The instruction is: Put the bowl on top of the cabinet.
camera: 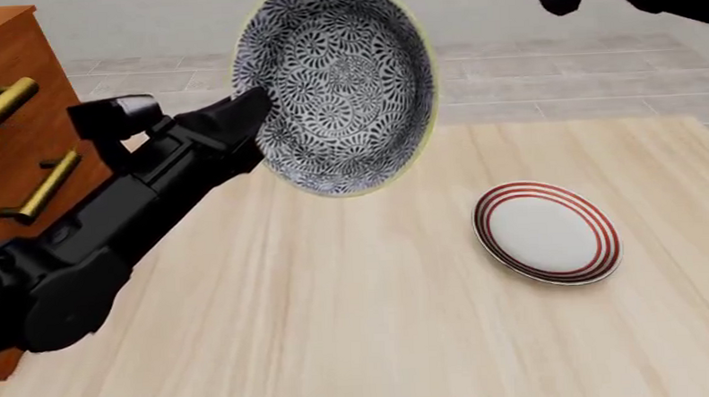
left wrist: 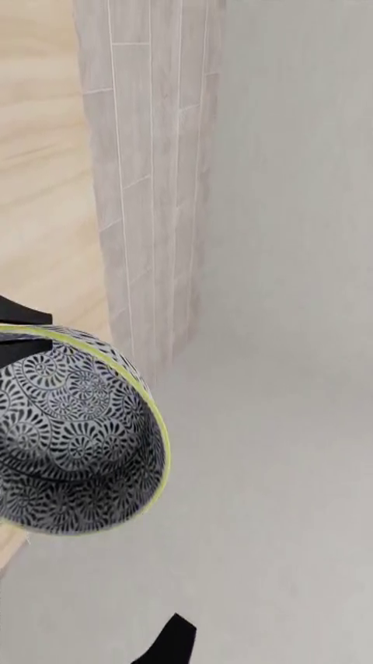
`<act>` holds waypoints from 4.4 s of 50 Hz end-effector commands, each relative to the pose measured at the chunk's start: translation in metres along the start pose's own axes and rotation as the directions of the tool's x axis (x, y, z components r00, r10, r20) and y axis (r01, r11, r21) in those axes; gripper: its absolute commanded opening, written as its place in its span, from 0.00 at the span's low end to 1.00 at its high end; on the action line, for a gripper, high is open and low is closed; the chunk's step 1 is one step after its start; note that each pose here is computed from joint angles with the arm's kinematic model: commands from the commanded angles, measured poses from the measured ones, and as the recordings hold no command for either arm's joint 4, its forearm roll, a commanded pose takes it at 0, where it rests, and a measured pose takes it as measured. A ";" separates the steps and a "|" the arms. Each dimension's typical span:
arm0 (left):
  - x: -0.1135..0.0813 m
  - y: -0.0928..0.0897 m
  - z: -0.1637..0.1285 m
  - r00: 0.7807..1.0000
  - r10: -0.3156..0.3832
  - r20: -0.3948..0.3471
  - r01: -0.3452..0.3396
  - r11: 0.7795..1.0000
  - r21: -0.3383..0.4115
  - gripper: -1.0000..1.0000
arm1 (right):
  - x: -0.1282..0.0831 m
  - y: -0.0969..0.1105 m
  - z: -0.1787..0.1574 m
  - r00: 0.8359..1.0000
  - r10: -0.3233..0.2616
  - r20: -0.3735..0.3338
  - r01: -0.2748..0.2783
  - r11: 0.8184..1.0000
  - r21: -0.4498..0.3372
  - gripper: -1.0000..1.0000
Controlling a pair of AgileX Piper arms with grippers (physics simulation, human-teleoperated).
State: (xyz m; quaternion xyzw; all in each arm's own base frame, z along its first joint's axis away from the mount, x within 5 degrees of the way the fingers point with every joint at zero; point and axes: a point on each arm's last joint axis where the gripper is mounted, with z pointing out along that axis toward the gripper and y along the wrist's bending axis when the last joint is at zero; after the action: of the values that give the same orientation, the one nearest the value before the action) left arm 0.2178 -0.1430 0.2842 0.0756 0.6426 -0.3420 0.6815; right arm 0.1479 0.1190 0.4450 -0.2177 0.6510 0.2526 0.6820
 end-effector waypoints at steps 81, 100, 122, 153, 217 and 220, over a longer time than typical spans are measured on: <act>-0.101 0.032 0.045 0.971 -0.101 -0.218 0.024 0.944 -0.328 0.00 | -0.056 -0.011 -0.063 0.967 0.065 0.246 -0.086 0.994 0.074 1.00; -0.115 0.082 0.030 0.938 -0.227 -0.261 0.046 0.830 -0.556 0.00 | -0.063 -0.011 -0.070 0.962 0.081 0.262 -0.103 0.992 0.073 1.00; -0.152 0.080 0.026 0.930 -0.316 -0.187 0.139 0.775 -0.617 0.00 | -0.064 -0.013 -0.070 0.960 0.084 0.268 -0.111 0.990 0.086 1.00; -0.217 0.095 -0.024 0.955 -0.257 -0.145 0.065 0.660 -0.748 0.00 | -0.067 -0.006 -0.077 0.934 0.154 0.322 -0.166 0.986 0.010 1.00; -0.264 0.088 -0.131 0.989 -0.146 -0.026 0.031 0.378 -0.925 0.00 | -0.070 0.009 -0.076 0.939 0.175 0.296 -0.144 0.982 -0.122 1.00; -0.266 0.089 -0.136 0.990 -0.142 -0.007 0.044 0.355 -0.934 0.00 | -0.069 0.010 -0.076 0.939 0.173 0.296 -0.142 0.982 -0.123 1.00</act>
State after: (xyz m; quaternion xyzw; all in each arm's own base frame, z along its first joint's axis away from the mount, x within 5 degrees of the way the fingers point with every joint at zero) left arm 0.1837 0.0886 0.4773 -0.3241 0.7685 0.0290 0.5509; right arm 0.0824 0.0729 0.5107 -0.1478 0.5422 0.3659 0.7418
